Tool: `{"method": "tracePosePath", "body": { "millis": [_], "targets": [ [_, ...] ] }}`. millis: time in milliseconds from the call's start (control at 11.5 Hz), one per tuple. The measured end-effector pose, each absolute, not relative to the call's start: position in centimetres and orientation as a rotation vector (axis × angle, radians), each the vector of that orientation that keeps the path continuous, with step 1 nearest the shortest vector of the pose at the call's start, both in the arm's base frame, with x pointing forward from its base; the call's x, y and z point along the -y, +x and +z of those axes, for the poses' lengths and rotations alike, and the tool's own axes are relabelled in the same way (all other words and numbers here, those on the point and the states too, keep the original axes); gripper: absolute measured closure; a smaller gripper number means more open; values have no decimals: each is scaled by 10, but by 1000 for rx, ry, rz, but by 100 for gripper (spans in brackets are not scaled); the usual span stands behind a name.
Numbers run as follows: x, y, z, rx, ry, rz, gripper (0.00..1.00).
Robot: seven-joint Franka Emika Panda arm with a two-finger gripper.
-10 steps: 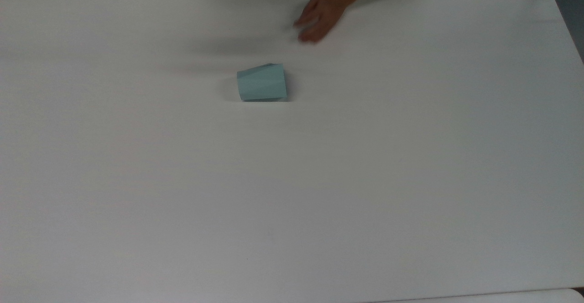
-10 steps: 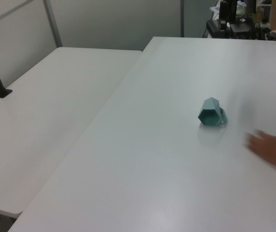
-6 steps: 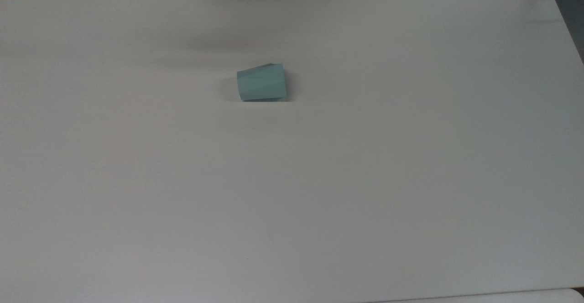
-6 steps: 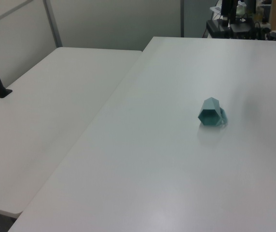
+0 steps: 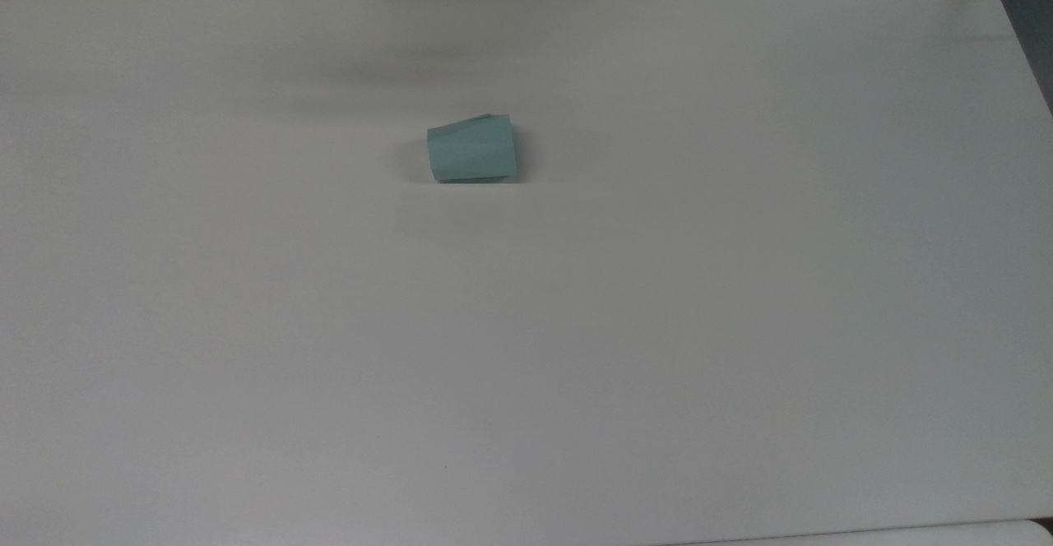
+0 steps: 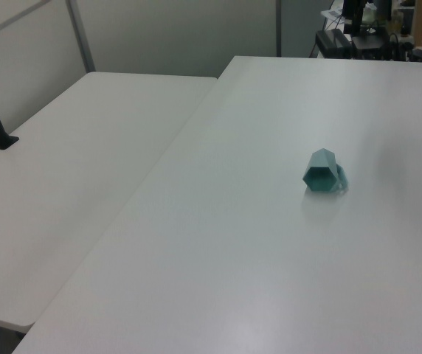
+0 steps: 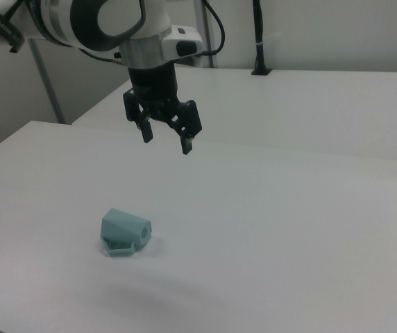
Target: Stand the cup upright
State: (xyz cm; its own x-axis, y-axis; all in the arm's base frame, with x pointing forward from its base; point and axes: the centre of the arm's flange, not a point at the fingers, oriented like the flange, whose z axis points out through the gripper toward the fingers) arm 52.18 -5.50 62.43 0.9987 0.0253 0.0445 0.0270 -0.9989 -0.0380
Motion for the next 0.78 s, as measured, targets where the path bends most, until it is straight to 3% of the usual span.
{"method": "tracePosePath", "body": {
  "millis": [260,520,781],
  "targets": [
    [28,521,626,63,-3102,-59,0],
    [-74,515,636,60,-3225,-112,0],
    [-200,490,625,136,-3405,-254,0]
  ]
}}
